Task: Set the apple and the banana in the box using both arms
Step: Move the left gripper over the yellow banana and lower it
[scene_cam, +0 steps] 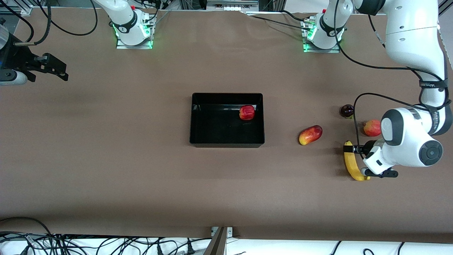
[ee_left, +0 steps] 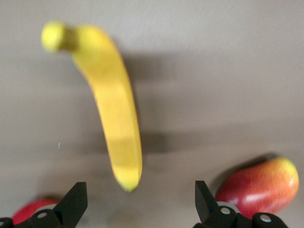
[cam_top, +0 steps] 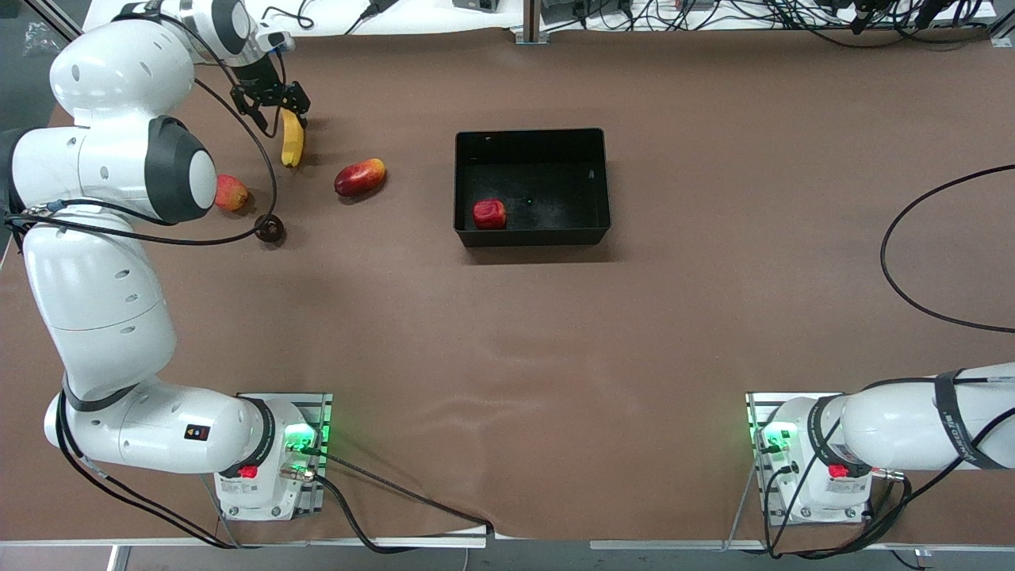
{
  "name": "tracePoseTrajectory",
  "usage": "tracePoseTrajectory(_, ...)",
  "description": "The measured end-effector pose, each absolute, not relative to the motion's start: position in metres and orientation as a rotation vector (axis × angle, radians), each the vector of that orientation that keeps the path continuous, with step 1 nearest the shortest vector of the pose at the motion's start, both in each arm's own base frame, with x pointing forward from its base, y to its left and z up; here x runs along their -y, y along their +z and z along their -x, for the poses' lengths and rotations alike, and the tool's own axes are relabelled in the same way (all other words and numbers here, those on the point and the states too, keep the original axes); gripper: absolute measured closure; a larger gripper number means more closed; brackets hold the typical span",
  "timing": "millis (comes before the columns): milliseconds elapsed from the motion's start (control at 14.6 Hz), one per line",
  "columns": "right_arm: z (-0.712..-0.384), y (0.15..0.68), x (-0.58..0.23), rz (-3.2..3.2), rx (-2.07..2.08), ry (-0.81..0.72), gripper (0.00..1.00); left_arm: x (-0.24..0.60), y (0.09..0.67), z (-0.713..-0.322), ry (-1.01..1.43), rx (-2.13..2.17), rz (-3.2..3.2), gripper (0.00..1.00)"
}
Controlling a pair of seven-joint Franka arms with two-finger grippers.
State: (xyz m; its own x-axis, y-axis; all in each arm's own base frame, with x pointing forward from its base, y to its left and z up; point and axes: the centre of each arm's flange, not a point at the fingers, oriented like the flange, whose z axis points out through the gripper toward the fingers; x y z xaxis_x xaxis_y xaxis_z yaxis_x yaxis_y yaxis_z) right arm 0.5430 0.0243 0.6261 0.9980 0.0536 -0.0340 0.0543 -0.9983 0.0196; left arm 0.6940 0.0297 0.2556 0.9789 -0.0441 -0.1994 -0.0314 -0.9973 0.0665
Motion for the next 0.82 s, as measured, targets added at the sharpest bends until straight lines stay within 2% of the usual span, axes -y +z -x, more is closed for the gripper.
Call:
tracePoseTrajectory(342, -0.543, 0.626, -0.024, -3.12, -0.084, -0.052, 0.0, -0.041, 0.212, -0.683, -0.202, 0.061, -3.101, 0.0)
tracePoseTrajectory(685, -0.543, 0.626, -0.024, -3.12, -0.084, -0.052, 0.0, -0.043, 0.196, -0.68, -0.128, 0.058, -3.124, 0.0)
tracePoseTrajectory(822, -0.543, 0.626, -0.024, -3.12, -0.084, -0.052, 0.0, -0.044, 0.189, -0.678, -0.128, 0.057, -3.128, 0.04)
